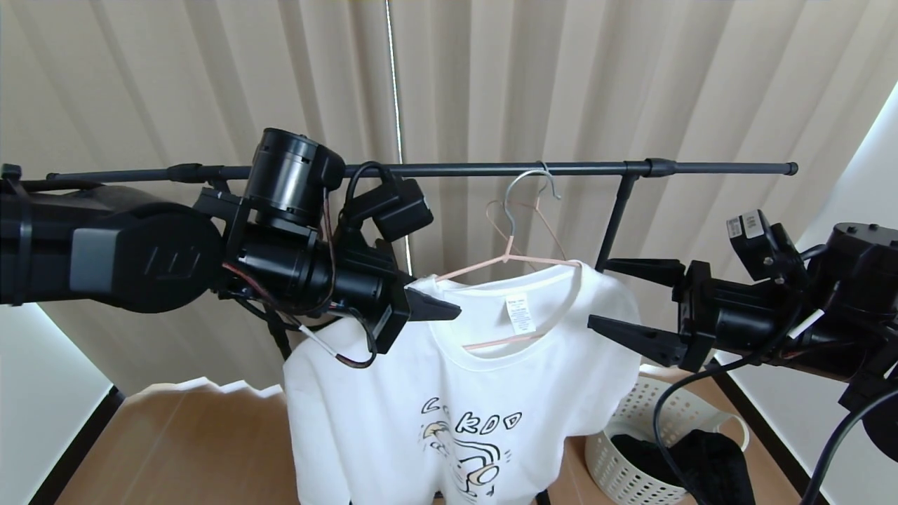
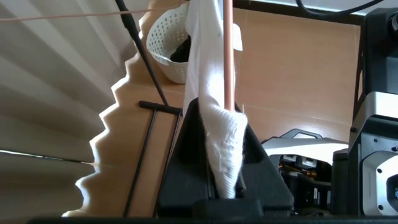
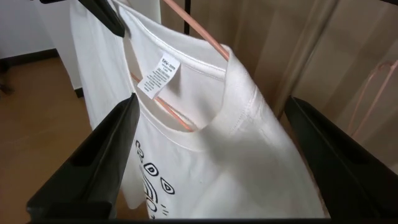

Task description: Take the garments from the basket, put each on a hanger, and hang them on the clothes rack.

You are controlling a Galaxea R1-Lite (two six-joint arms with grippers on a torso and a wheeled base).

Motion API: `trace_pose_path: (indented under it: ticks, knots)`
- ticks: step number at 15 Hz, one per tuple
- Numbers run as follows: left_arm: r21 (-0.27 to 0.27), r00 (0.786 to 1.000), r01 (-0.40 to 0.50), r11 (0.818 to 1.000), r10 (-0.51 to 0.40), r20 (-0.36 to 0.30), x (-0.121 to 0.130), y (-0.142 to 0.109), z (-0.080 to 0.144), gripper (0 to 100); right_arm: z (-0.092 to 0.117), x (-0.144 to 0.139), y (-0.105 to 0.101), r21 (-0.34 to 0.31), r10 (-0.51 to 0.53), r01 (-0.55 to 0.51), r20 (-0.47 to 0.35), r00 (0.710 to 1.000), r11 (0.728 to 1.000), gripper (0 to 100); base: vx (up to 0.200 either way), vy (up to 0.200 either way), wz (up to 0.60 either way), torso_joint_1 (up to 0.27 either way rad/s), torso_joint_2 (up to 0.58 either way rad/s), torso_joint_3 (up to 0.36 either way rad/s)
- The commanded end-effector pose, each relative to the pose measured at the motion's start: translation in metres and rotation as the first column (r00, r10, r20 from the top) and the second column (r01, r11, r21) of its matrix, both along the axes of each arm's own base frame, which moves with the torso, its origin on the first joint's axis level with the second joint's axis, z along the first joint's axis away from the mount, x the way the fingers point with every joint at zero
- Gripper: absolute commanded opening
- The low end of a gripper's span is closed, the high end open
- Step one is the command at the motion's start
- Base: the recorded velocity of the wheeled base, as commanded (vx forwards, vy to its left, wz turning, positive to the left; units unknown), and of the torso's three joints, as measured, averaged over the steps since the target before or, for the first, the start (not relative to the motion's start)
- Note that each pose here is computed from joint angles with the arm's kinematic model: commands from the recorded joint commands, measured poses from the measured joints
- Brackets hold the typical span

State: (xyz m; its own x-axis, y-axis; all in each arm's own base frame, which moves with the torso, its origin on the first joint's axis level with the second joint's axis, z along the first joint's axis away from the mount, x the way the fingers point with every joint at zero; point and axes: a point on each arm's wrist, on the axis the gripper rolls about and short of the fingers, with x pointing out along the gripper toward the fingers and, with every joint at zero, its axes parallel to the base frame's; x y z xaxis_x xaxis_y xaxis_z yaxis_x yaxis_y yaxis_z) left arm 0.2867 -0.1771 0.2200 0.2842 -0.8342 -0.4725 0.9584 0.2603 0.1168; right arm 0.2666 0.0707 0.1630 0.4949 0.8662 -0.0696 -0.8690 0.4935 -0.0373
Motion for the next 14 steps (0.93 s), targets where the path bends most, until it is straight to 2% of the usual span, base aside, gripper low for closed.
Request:
trace_pose_path:
  ticks: [1,8,13,14]
  knots:
    - [-0.011,1.000,-0.015,1.000,0.015,0.019,-0.006,0.009,0.005,0,0.001,0.002,-0.003,0.001,-0.014,0.014,0.004,1.000,1.000,100,0.000,0.000,0.00,0.000,0.00,0.000]
    - [-0.055,0.994,-0.053,0.997,0.058,0.090,-0.030,0.035,0.010,0,-0.006,0.019,-0.015,-0.004,-0.064,0.064,-0.014,0.998,0.998,100,0.000,0.000,0.00,0.000,0.00,0.000]
    - [-0.071,0.988,-0.088,0.994,0.096,0.118,-0.048,0.055,0.015,0,-0.024,0.032,-0.023,-0.027,-0.094,0.093,-0.049,0.994,0.995,100,0.000,0.000,0.00,0.000,0.00,0.000]
    - [-0.075,0.987,-0.097,0.992,0.106,0.123,-0.053,0.060,0.017,0,-0.034,0.039,-0.024,-0.057,-0.095,0.093,-0.035,0.995,0.994,100,0.000,0.000,0.00,0.000,0.00,0.000]
